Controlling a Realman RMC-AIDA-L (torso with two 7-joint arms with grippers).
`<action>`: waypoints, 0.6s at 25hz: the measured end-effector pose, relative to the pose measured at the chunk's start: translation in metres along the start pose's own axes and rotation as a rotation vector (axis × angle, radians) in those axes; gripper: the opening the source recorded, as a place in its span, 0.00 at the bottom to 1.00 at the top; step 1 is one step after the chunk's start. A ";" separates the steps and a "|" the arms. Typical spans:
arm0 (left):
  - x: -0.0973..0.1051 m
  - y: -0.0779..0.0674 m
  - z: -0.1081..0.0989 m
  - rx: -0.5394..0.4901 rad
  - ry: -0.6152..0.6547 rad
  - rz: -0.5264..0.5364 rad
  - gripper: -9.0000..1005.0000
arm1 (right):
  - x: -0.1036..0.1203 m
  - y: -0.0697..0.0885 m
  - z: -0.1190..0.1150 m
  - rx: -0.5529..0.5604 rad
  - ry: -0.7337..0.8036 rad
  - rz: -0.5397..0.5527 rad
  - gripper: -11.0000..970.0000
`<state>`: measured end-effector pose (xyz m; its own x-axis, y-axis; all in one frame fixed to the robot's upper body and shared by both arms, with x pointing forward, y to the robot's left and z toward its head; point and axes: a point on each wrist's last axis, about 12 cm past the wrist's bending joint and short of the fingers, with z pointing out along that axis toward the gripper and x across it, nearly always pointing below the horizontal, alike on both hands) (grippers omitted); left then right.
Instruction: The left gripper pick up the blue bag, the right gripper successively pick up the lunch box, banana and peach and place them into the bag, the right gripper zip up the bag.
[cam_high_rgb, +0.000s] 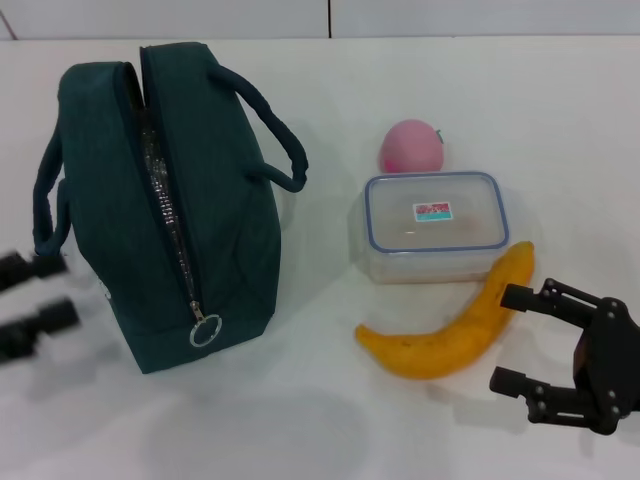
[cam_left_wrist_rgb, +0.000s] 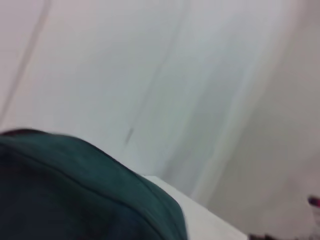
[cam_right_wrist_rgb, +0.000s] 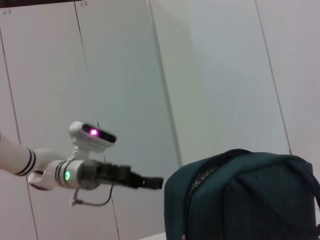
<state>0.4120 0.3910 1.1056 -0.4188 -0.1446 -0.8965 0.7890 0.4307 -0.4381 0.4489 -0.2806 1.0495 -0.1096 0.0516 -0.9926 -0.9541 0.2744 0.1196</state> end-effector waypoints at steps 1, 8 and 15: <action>-0.007 0.003 -0.003 -0.014 -0.006 -0.023 0.87 | 0.000 0.000 0.000 0.000 0.000 0.000 0.86; -0.060 0.028 -0.009 -0.126 0.068 -0.184 0.87 | -0.001 -0.002 0.001 0.007 -0.004 -0.001 0.86; -0.116 0.044 0.009 -0.208 0.205 -0.304 0.87 | 0.000 -0.001 0.001 0.011 -0.007 0.007 0.85</action>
<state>0.4992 0.4188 1.1896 -0.7161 -0.1214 -0.6874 0.5170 0.5694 -0.6391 0.4504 -0.2794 1.0492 -0.1146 0.0604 -0.9916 -0.9503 0.2842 0.1271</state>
